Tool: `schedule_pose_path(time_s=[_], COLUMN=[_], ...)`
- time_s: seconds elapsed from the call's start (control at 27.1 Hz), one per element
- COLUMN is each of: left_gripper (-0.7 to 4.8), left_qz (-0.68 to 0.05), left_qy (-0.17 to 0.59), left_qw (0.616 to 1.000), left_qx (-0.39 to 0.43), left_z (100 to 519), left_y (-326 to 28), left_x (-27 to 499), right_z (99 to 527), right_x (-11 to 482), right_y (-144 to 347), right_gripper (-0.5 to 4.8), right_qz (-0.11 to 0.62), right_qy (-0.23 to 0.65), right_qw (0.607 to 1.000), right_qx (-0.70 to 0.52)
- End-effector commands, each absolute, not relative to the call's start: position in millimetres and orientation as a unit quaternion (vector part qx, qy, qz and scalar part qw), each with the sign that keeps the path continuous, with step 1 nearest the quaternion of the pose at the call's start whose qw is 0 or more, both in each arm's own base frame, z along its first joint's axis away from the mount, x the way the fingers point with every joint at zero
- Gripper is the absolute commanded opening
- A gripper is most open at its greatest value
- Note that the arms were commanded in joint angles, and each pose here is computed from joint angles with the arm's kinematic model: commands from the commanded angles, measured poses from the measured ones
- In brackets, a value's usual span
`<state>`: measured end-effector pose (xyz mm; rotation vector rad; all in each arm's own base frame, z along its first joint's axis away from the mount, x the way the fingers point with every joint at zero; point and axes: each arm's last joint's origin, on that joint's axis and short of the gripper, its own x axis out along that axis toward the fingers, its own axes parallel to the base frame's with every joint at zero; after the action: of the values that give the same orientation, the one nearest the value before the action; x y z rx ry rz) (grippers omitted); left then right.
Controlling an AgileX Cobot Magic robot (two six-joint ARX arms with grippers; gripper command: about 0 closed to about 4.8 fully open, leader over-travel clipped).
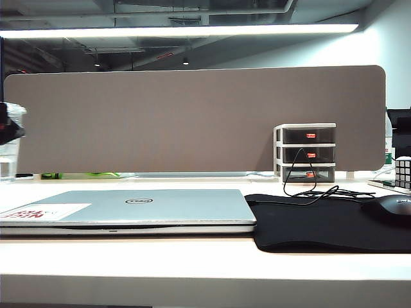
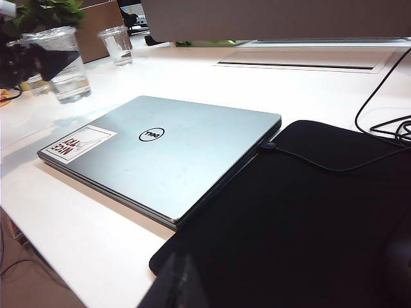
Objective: Pick up the coffee cup and place it on the left side of the laptop.
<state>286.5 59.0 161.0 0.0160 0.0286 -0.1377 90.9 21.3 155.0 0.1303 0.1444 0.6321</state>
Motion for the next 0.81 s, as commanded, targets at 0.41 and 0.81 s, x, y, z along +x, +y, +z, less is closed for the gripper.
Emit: schedule_pose_path(time_s=[0.41,0.81], left_gripper=[3.95,3.95], left_qz=[-0.059,-0.058], left_qy=[0.015,0.033], left_qw=[0.998,0.998], left_qx=[0.017,-0.002], left_z=[144,112], left_y=[54,57], left_x=[246,251], right_z=[155,155], right_x=[91,91], right_y=[21,22], right_gripper=[-0.01,-0.01], right_qz=[0.313,0.327], right_qy=[0.065,0.064], right_qw=[0.946,0.941], right_qx=[0.061,0.061])
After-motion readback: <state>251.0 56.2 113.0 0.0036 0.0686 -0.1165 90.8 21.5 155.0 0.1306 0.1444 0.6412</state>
